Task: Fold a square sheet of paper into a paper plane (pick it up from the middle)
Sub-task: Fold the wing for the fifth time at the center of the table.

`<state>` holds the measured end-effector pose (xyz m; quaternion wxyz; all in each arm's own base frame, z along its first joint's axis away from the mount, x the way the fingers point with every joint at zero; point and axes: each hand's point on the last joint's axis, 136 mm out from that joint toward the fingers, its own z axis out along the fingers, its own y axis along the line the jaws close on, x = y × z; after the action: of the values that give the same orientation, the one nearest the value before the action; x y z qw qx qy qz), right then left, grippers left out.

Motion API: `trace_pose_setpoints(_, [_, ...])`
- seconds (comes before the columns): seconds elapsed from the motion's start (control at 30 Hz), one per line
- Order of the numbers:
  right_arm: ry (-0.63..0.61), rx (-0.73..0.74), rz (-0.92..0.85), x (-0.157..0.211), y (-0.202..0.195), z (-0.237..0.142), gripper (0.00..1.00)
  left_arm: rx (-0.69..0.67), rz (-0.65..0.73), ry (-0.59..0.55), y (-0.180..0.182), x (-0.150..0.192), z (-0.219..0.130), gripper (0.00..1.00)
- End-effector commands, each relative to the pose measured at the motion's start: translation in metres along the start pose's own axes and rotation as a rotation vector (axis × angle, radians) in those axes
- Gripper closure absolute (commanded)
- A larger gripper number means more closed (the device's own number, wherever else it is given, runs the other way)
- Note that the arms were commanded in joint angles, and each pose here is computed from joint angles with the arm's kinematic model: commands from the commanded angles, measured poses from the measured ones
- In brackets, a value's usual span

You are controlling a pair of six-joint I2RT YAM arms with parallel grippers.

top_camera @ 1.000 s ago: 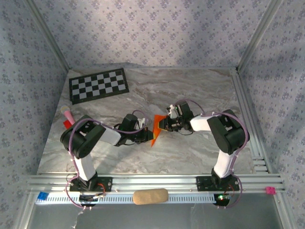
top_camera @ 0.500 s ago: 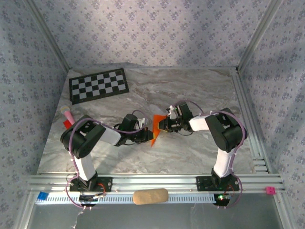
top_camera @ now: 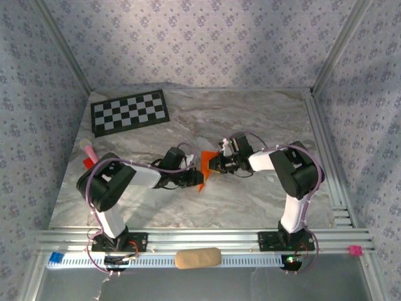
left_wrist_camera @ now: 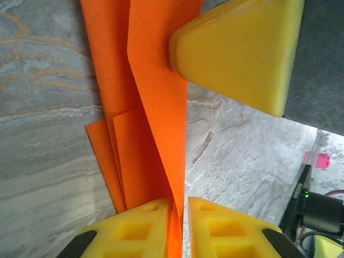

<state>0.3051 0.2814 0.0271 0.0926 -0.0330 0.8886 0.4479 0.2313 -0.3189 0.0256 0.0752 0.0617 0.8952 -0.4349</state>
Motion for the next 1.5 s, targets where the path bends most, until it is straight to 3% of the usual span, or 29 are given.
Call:
trace_pose_setpoints(0.0, [0.022, 0.089, 0.049, 0.009, -0.025, 0.006, 0.84, -0.099, -0.024, 0.082, 0.021, 0.025, -0.002, 0.84])
trace_pose_setpoints(0.23, [0.027, 0.097, 0.051, 0.011, -0.026, 0.007, 0.84, -0.085, -0.025, 0.075, 0.018, 0.027, -0.006, 0.93])
trace_pose_setpoints(0.33, [0.030, 0.103, 0.053, 0.012, -0.027, 0.006, 0.84, -0.052, -0.010, 0.093, 0.010, 0.029, -0.007, 0.88])
trace_pose_setpoints(0.57, [0.032, 0.115, 0.051, 0.014, -0.028, 0.006, 0.85, -0.067, -0.006, 0.112, 0.010, 0.035, -0.012, 0.86])
trace_pose_setpoints(0.67, [0.034, 0.121, 0.054, 0.014, -0.029, 0.006, 0.85, -0.066, -0.004, 0.118, 0.011, 0.036, -0.012, 0.97])
trace_pose_setpoints(0.83, [0.040, 0.131, 0.054, 0.015, -0.029, 0.008, 0.85, -0.064, -0.005, 0.141, 0.012, 0.042, -0.012, 0.98])
trace_pose_setpoints(1.0, [0.041, 0.143, 0.054, 0.015, -0.030, 0.008, 0.85, -0.069, -0.009, 0.139, 0.013, 0.044, -0.015, 0.88])
trace_pose_setpoints(1.17, [0.043, 0.147, 0.051, 0.016, -0.030, 0.010, 0.85, -0.071, -0.003, 0.129, 0.013, 0.043, -0.016, 0.96])
trace_pose_setpoints(1.3, [0.045, 0.147, 0.052, 0.016, -0.031, 0.010, 0.86, -0.068, -0.003, 0.136, 0.013, 0.044, -0.016, 0.97])
trace_pose_setpoints(1.47, [0.050, 0.154, 0.055, 0.018, -0.033, 0.011, 0.86, -0.057, -0.008, 0.132, 0.011, 0.045, -0.017, 0.87])
